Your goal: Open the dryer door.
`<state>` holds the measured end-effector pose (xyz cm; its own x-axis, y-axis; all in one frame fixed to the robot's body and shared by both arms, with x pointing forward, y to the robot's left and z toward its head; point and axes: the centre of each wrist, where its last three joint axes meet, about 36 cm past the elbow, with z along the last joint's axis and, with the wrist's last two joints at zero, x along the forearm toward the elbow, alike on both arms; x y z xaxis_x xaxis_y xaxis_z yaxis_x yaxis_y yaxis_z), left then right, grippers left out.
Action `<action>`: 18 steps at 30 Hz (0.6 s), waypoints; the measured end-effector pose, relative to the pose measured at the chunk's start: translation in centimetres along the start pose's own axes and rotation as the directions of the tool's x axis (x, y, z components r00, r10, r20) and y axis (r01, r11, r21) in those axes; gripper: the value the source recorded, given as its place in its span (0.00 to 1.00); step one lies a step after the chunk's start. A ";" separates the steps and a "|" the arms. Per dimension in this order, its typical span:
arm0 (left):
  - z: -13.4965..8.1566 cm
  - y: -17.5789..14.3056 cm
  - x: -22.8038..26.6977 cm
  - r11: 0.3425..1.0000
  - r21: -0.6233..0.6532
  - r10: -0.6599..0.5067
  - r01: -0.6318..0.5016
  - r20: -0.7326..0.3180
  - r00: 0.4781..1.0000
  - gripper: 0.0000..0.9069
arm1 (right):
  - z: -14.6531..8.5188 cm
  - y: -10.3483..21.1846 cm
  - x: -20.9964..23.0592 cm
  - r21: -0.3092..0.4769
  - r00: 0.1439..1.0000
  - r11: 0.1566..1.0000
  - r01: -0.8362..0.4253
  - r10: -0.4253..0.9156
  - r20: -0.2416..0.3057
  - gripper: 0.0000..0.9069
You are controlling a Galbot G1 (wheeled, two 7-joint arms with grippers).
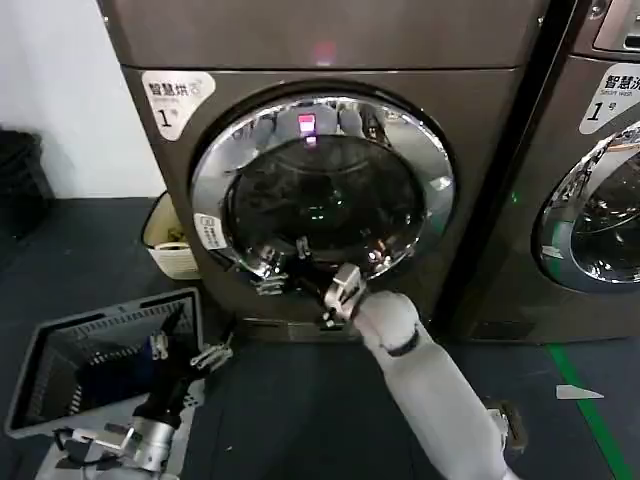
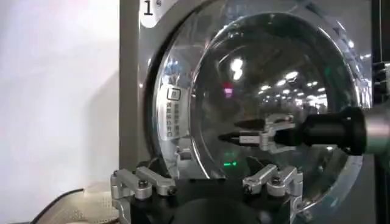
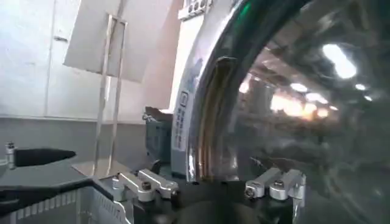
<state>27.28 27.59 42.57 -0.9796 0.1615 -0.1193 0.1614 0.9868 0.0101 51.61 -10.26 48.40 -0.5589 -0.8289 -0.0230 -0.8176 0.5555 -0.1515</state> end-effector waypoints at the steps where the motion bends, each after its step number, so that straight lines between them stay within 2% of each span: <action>1: 0.0 0.0 0.0 1.000 0.001 -0.001 0.001 0.000 1.000 1.00 | 0.0 0.0 -0.3 0.003 1.000 1.000 0.004 -0.004 -0.001 1.00; 18: 0.4 0.0 -0.1 1.000 0.002 -0.003 0.003 0.000 1.000 1.00 | -0.9 -0.1 -5.6 0.056 0.999 0.998 0.038 -0.038 -0.002 1.00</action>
<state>27.43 27.52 42.21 -0.9801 0.1587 -0.1194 0.1589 0.9873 0.0077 54.64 -5.62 49.42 -0.5278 -0.8493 -0.0148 -0.8293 0.5189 -0.2074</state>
